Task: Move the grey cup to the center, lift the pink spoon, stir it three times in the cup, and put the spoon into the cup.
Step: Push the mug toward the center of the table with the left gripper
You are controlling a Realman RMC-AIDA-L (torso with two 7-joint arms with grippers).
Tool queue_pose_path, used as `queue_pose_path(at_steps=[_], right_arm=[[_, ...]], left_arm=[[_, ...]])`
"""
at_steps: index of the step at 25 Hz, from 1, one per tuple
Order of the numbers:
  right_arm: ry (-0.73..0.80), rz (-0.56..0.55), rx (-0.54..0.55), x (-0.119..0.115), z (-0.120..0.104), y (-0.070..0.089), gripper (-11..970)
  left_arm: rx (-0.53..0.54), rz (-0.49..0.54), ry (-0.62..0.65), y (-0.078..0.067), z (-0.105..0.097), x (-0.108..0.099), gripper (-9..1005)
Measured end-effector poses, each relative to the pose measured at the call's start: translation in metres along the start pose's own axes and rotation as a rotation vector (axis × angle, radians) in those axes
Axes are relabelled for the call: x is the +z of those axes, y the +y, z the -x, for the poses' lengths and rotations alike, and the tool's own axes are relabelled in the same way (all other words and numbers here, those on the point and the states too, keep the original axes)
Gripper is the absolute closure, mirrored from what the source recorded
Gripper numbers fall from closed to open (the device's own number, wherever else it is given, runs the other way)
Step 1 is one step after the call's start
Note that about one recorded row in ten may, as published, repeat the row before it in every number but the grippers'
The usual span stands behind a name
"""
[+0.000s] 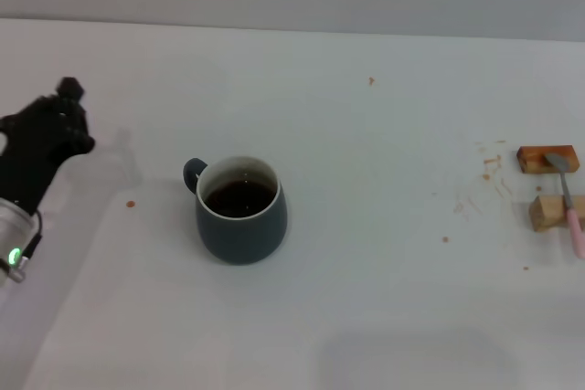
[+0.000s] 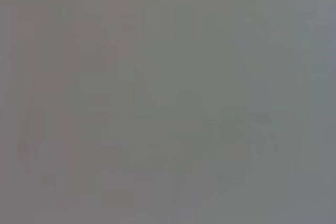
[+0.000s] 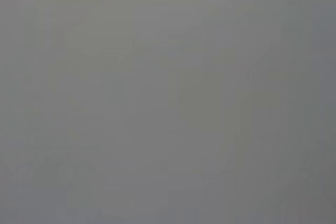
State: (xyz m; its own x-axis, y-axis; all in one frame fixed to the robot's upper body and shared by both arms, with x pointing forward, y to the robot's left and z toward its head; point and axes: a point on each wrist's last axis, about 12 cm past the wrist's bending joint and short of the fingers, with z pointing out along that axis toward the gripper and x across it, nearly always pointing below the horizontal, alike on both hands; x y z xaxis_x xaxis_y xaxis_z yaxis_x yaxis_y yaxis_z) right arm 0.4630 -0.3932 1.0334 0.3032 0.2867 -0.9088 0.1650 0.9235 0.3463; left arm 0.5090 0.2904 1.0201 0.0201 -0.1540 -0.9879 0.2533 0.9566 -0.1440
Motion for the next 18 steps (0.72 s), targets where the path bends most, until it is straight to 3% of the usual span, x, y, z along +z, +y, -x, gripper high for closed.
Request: queue_pose_path(at_steps=[9,14,18], right_arm=[[-0.01,-0.022,0.152,-0.007,0.03,-0.04,959],[-0.008,-0.04,0.166,-0.012,0.038,-0.053,959],[-0.006,-0.033,0.188,-0.015,0.042,-0.056,960]], left_arm=[[0.07,-0.099,0.142,-0.003,-0.009,0.012,992],[0.079,-0.164,0.196,0.0,-0.011,0.011,991],[0.058,-0.207,0.273,0.015,-0.01,0.006,991]])
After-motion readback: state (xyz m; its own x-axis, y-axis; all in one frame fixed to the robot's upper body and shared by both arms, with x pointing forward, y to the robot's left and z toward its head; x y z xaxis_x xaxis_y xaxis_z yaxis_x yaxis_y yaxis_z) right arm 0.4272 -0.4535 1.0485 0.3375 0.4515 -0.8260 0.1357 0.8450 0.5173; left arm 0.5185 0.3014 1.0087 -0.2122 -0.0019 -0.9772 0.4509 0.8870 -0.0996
